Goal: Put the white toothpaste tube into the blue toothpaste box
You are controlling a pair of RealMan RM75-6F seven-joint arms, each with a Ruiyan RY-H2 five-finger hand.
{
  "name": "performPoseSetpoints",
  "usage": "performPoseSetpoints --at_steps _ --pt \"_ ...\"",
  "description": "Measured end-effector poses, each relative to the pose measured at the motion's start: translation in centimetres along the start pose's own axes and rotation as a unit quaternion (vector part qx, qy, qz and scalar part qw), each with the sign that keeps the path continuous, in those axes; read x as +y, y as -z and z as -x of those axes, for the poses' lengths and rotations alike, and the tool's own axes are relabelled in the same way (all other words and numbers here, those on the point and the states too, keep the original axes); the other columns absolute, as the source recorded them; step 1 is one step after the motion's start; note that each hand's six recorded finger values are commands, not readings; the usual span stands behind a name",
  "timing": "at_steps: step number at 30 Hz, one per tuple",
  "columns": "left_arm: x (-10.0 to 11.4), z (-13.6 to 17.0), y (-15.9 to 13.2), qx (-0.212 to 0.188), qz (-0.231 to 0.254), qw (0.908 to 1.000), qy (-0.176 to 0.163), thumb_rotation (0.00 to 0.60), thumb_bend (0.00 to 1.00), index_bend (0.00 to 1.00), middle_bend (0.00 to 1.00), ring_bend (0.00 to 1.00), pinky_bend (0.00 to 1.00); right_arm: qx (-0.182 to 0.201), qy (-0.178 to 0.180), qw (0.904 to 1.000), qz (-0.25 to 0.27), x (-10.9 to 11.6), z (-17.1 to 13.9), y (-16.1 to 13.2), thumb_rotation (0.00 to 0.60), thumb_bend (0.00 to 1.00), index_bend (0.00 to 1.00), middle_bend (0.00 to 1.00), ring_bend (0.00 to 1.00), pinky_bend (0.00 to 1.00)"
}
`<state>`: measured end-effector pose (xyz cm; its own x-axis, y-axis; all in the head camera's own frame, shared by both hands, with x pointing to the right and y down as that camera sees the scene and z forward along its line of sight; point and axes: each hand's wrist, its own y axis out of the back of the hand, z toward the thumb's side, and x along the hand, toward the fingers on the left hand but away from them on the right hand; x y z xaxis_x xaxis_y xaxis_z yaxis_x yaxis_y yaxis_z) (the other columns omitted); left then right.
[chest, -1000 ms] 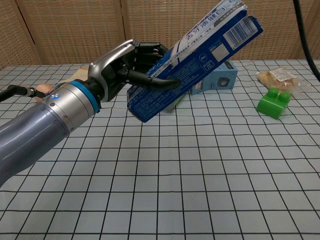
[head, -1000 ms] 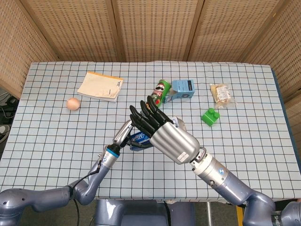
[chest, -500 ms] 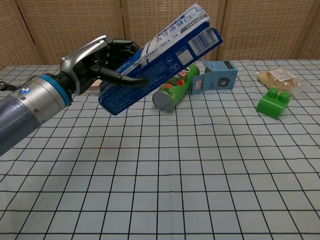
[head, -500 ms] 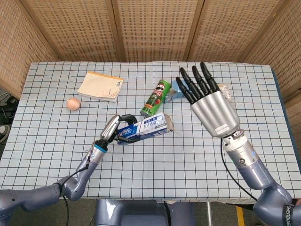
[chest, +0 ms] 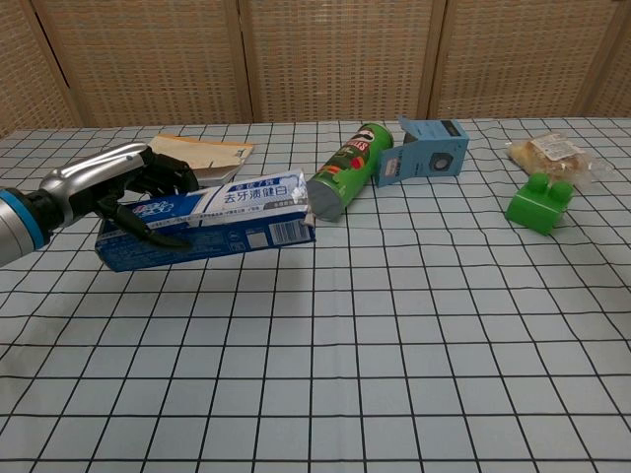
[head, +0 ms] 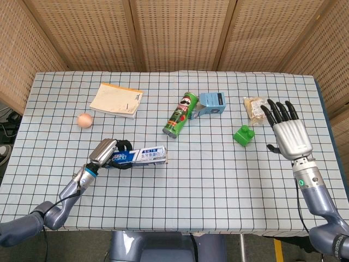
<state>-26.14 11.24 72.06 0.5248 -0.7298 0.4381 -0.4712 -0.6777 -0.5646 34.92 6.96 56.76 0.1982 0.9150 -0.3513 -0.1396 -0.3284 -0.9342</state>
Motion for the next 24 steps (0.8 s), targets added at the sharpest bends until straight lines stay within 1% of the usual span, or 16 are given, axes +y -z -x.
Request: performPoseSetpoints --at_steps 2,4,6,8,9,10,11,12,13,15,19,22,24 --pt "-0.6 0.1 0.8 0.011 -0.002 0.9999 0.007 0.6 0.24 0.77 0.58 0.55 0.5 0.002 -0.02 0.9998 0.008 -2.2 -0.9 0.2 0.6 0.0 0.06 0.07 0.09 0.0" --pt "-1.2 0.0 1.4 0.02 0.001 0.9997 0.013 0.6 0.24 0.77 0.58 0.55 0.5 0.004 -0.032 0.9993 0.016 -3.4 -1.6 0.2 0.6 0.0 0.06 0.07 0.09 0.0" --pt "-1.9 0.0 1.9 0.029 0.004 0.9994 0.018 0.6 0.22 0.74 0.57 0.55 0.49 0.005 -0.04 0.9989 0.025 -4.3 -2.0 0.2 0.6 0.0 0.06 0.07 0.09 0.0" --pt "-2.4 -0.1 2.3 0.034 0.004 0.9992 0.02 0.6 0.18 0.61 0.46 0.47 0.43 0.008 -0.045 0.9985 0.031 -5.0 -2.4 0.1 0.6 0.0 0.06 0.07 0.09 0.0" --pt "-2.6 -0.1 2.5 0.037 0.004 0.9991 0.021 0.6 0.15 0.48 0.33 0.36 0.35 0.009 -0.046 0.9984 0.032 -5.2 -2.5 0.1 0.6 0.0 0.06 0.07 0.09 0.0" --pt "-2.8 -0.2 2.6 0.039 0.005 0.999 0.022 0.6 0.12 0.33 0.19 0.23 0.26 0.01 -0.047 0.9983 0.033 -5.4 -2.6 0.1 0.6 0.0 0.06 0.07 0.09 0.0" --pt "-3.2 -0.2 2.8 0.042 0.009 0.9988 0.025 0.6 0.1 0.25 0.11 0.15 0.19 0.011 -0.048 0.9982 0.034 -5.6 -2.8 0.1 0.6 0.0 0.06 0.07 0.09 0.0" --pt "-3.3 -0.2 2.9 0.044 0.013 0.9986 0.027 0.6 0.08 0.13 0.03 0.06 0.12 0.012 -0.048 0.9982 0.034 -5.7 -2.9 0.1 0.6 0.0 0.06 0.07 0.09 0.0" --pt "-3.4 -0.2 2.9 0.045 0.018 0.9984 0.029 0.6 0.06 0.06 0.0 0.01 0.07 0.012 -0.048 0.9982 0.033 -5.7 -3.0 0.1 0.6 0.0 0.07 0.07 0.09 0.0" --pt "-3.3 -0.2 2.7 0.045 0.029 0.9981 0.029 0.6 0.06 0.0 0.0 0.0 0.03 0.012 -0.048 0.9982 0.035 -5.7 -3.3 0.2 0.6 0.0 0.07 0.07 0.09 0.0" --pt "-2.2 0.0 2.0 0.033 0.043 0.9984 0.012 0.6 0.04 0.0 0.0 0.0 0.0 0.014 -0.04 0.9984 0.037 -5.4 -3.8 0.3 0.6 0.0 0.08 0.07 0.09 0.0" --pt "-0.5 0.4 1.1 0.019 0.056 0.9981 -0.014 0.6 0.03 0.0 0.0 0.0 0.0 0.015 -0.027 0.9991 0.03 -4.9 -4.2 0.5 0.6 0.0 0.08 0.07 0.08 0.0" --pt "1.0 1.0 0.4 0.008 0.069 0.9965 -0.047 0.6 0.02 0.0 0.0 0.0 0.0 0.016 -0.017 0.9994 0.024 -4.7 -4.7 0.7 0.6 0.0 0.08 0.06 0.07 0.0"
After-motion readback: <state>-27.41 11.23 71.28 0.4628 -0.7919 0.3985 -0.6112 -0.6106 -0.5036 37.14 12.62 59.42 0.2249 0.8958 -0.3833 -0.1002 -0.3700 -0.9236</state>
